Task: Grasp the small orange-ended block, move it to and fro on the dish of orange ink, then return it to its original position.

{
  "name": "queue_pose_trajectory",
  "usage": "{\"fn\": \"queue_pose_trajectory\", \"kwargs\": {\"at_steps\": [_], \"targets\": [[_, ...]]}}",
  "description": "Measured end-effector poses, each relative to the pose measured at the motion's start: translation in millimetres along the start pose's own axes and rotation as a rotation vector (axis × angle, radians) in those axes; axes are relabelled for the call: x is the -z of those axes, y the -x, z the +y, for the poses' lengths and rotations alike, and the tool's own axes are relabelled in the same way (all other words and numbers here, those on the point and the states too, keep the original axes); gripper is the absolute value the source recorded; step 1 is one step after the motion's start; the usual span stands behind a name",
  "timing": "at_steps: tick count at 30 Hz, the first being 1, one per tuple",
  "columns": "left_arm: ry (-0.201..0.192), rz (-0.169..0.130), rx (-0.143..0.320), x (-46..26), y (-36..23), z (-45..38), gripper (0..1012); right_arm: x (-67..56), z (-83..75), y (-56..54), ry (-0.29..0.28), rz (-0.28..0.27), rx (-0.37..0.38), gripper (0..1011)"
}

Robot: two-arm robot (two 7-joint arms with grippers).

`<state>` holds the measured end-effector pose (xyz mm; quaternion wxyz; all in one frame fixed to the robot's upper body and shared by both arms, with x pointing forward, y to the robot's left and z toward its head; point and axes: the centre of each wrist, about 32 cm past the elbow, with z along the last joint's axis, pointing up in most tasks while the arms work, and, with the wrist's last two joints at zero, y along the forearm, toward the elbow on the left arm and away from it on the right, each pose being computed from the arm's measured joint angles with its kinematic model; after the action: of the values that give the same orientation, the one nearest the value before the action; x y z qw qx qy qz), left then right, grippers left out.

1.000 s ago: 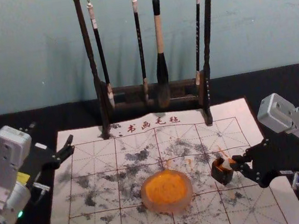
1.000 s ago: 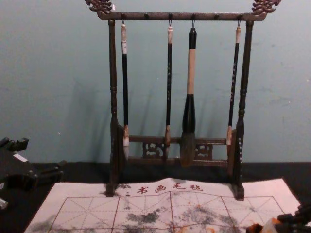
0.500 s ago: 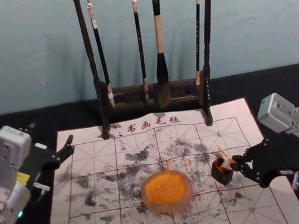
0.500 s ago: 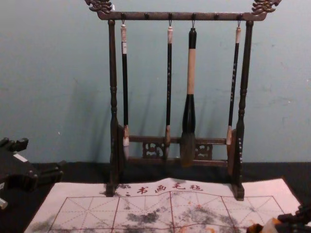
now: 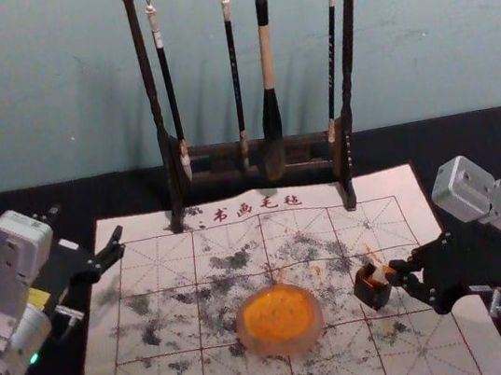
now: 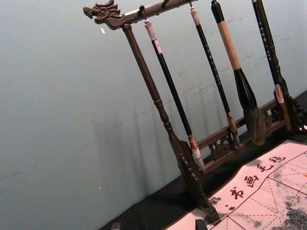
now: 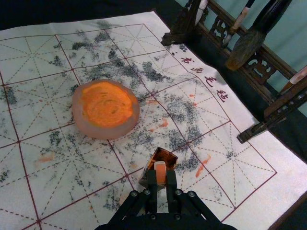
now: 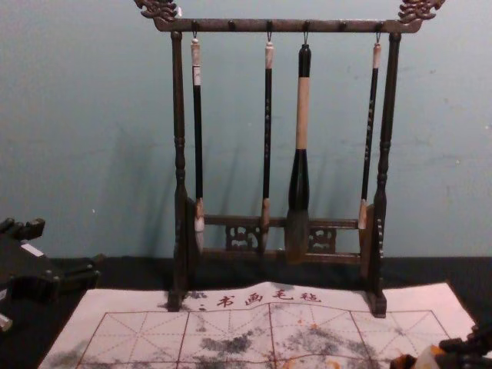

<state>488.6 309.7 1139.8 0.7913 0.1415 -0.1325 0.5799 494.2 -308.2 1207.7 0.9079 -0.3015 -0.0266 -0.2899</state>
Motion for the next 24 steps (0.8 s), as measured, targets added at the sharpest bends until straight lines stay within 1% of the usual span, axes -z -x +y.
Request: {"fn": "queue_pose_trajectory", "kwargs": {"at_steps": [3, 8, 9, 10, 13, 14, 15, 18, 21, 23, 24], "targets": [[0.0, 0.0, 0.0, 0.0, 0.0, 0.0, 1001, 0.0, 0.0, 0.0, 0.0, 0.0, 0.0, 97], [0.0, 0.0, 0.0, 0.0, 0.0, 0.0, 1001, 0.0, 0.0, 0.0, 0.0, 0.0, 0.0, 227], [0.0, 0.0, 0.0, 0.0, 0.0, 0.0, 1001, 0.0, 0.0, 0.0, 0.0, 0.0, 0.0, 266], [0.0, 0.0, 0.0, 0.0, 0.0, 0.0, 1001, 0.0, 0.0, 0.0, 0.0, 0.0, 0.0, 280], [0.0, 0.0, 0.0, 0.0, 0.0, 0.0, 1001, 0.0, 0.0, 0.0, -0.001, 0.0, 0.0, 403], [0.0, 0.0, 0.0, 0.0, 0.0, 0.0, 1001, 0.0, 0.0, 0.0, -0.001, -0.001, 0.0, 420], [0.0, 0.0, 0.0, 0.0, 0.0, 0.0, 1001, 0.0, 0.0, 0.0, -0.001, -0.001, 0.0, 466], [0.0, 0.0, 0.0, 0.0, 0.0, 0.0, 1001, 0.0, 0.0, 0.0, -0.001, -0.001, 0.0, 534], [0.0, 0.0, 0.0, 0.0, 0.0, 0.0, 1001, 0.0, 0.0, 0.0, -0.001, -0.001, 0.0, 647], [0.0, 0.0, 0.0, 0.0, 0.0, 0.0, 1001, 0.0, 0.0, 0.0, -0.001, -0.001, 0.0, 683], [0.0, 0.0, 0.0, 0.0, 0.0, 0.0, 1001, 0.0, 0.0, 0.0, -0.001, -0.001, 0.0, 736]]}}
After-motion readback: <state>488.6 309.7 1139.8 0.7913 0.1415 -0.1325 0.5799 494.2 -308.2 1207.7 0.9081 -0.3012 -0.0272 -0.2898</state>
